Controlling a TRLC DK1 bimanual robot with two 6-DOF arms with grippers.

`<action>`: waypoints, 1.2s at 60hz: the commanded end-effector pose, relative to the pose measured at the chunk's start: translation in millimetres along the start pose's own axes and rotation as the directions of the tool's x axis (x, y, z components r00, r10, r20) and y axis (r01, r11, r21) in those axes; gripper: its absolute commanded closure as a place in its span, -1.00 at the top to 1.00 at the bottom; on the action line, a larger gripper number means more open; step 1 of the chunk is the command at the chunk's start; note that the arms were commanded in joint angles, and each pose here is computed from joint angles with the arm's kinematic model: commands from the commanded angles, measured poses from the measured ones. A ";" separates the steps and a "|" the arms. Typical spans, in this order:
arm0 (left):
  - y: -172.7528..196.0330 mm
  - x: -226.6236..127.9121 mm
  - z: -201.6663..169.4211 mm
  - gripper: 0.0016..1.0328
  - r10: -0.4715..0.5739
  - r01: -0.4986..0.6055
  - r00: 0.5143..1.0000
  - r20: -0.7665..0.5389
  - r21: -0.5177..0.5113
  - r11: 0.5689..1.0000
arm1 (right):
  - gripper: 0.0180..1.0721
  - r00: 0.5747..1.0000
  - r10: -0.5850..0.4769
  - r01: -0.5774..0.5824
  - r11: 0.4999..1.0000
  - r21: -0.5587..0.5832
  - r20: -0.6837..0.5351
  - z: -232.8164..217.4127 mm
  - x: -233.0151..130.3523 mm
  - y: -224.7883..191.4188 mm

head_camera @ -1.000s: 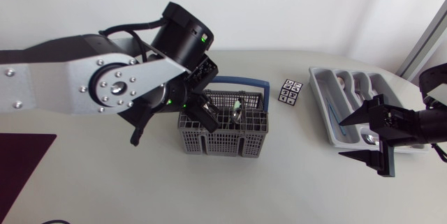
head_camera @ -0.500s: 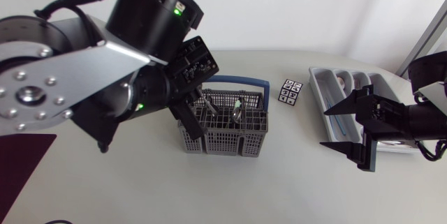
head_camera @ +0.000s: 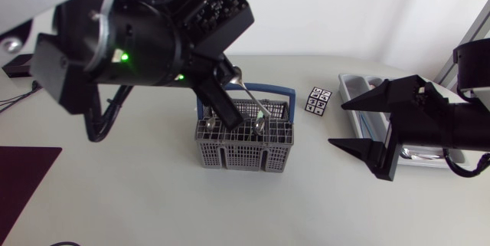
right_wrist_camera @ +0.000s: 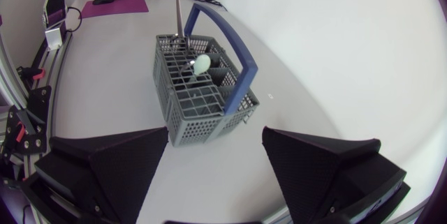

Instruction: Transfer all utensils from the basket to the drawer tray.

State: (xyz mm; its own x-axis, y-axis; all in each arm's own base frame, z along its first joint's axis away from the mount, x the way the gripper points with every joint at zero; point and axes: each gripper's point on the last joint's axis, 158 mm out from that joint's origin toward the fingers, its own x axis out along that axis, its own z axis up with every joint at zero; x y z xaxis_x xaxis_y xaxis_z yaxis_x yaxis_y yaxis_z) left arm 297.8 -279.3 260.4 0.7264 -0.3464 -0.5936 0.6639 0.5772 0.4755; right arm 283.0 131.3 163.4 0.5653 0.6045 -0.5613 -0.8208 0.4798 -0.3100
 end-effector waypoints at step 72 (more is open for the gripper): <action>-18.2 44.5 7.1 -0.93 -0.315 0.269 0.946 -0.074 -0.362 0.892 | -0.79 0.992 -0.059 0.062 0.998 -0.020 0.110 123.7 75.8 31.4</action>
State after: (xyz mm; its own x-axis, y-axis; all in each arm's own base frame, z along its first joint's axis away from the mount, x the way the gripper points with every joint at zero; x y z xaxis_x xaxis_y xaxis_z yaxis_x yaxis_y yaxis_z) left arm 313.5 -306.8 225.2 0.4655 -0.4441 -0.7655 0.7360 0.6747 0.0561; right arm 305.9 266.8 202.0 0.6128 0.6416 -0.4613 -0.7902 0.4961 -0.3597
